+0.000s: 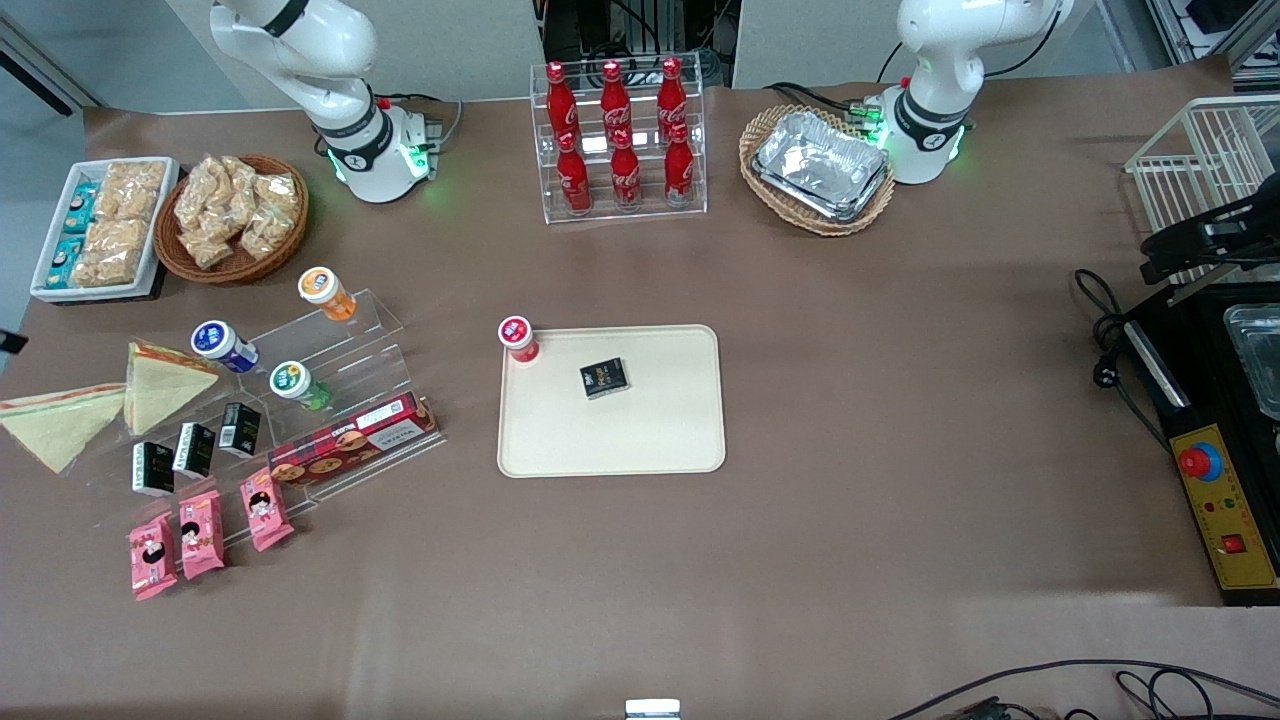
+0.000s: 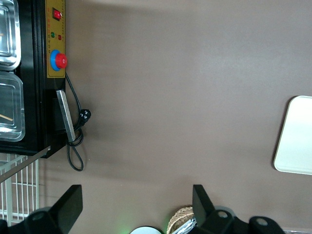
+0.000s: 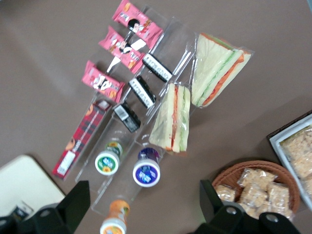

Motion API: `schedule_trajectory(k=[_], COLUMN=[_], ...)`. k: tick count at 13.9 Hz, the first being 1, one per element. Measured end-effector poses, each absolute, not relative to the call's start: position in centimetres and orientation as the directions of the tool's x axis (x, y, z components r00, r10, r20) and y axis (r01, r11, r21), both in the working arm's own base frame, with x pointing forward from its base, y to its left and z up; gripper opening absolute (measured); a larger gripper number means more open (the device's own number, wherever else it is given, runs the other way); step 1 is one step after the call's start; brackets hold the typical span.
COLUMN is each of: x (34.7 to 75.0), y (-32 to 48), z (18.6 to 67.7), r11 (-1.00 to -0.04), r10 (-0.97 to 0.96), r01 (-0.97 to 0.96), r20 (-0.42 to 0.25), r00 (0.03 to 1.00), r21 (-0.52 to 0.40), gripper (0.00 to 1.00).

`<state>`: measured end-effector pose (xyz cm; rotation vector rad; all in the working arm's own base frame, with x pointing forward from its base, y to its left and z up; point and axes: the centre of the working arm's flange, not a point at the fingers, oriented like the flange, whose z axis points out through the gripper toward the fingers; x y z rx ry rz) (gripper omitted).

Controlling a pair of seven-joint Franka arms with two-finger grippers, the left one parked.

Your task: Place sandwich on tray

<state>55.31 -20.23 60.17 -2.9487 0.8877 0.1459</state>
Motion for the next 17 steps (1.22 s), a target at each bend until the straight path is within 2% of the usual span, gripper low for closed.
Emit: schedule_trajectory(k=[7,13,17], x=[56.7,56.8,55.7], y=[-26.1,-28.5,-30.0], z=[53.2,45.6,43.8], r11=[-0.69,-0.65,-0.643], r10=[-0.721,-0.758,-0.766], r01=[-0.724,-0.76,-0.762], r20=[-0.088,-0.105,-0.096], r00=[0.687,0.644,0.636], r21=[-0.009,0.032,0.079], gripper=[1.0,1.0,1.0])
